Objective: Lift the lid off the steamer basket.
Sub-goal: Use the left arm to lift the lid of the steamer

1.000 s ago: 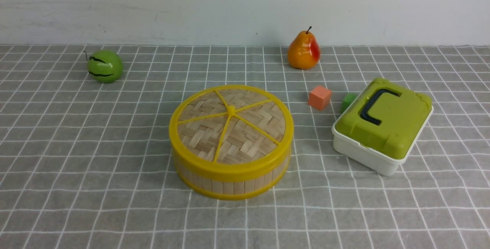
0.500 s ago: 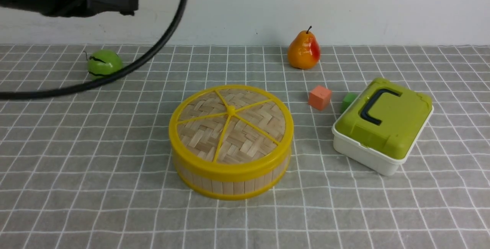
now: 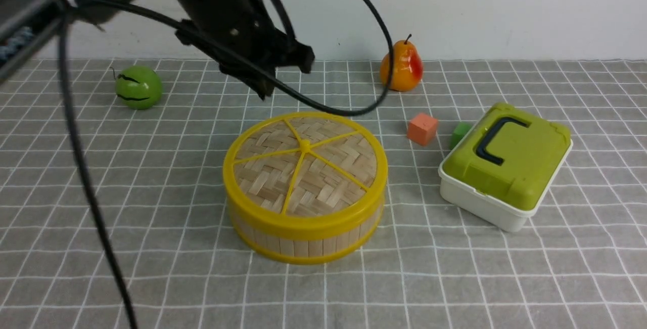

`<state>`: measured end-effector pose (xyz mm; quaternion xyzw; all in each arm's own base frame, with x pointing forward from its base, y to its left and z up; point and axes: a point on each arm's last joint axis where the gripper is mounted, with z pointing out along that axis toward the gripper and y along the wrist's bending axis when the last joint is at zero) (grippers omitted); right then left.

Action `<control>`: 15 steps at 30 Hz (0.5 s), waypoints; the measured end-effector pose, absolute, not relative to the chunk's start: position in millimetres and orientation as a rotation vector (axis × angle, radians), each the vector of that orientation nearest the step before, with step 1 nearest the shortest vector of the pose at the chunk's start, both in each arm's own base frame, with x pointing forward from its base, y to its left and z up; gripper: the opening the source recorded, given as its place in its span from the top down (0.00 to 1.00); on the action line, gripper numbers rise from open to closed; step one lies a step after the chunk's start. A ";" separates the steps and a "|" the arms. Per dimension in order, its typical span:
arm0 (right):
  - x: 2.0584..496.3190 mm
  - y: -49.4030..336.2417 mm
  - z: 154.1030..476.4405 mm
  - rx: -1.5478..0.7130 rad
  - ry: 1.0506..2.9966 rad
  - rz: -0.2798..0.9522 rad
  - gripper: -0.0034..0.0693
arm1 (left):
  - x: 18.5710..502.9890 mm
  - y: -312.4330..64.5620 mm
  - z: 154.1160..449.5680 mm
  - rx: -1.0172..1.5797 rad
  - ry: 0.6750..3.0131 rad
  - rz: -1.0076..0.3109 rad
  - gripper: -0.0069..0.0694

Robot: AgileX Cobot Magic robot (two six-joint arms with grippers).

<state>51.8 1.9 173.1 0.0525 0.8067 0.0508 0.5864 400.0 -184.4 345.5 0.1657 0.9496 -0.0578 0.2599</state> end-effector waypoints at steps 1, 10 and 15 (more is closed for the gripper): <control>51.8 1.9 173.1 0.122 1.881 0.119 0.62 | 405.7 -195.7 333.0 0.455 2.618 -0.139 0.93; 51.8 1.9 173.1 0.122 1.881 0.119 0.62 | 423.4 -213.4 292.9 0.440 2.712 -0.150 0.78; 51.8 1.9 173.1 0.122 1.881 0.119 0.62 | 421.4 -217.5 293.5 0.432 2.723 -0.223 0.56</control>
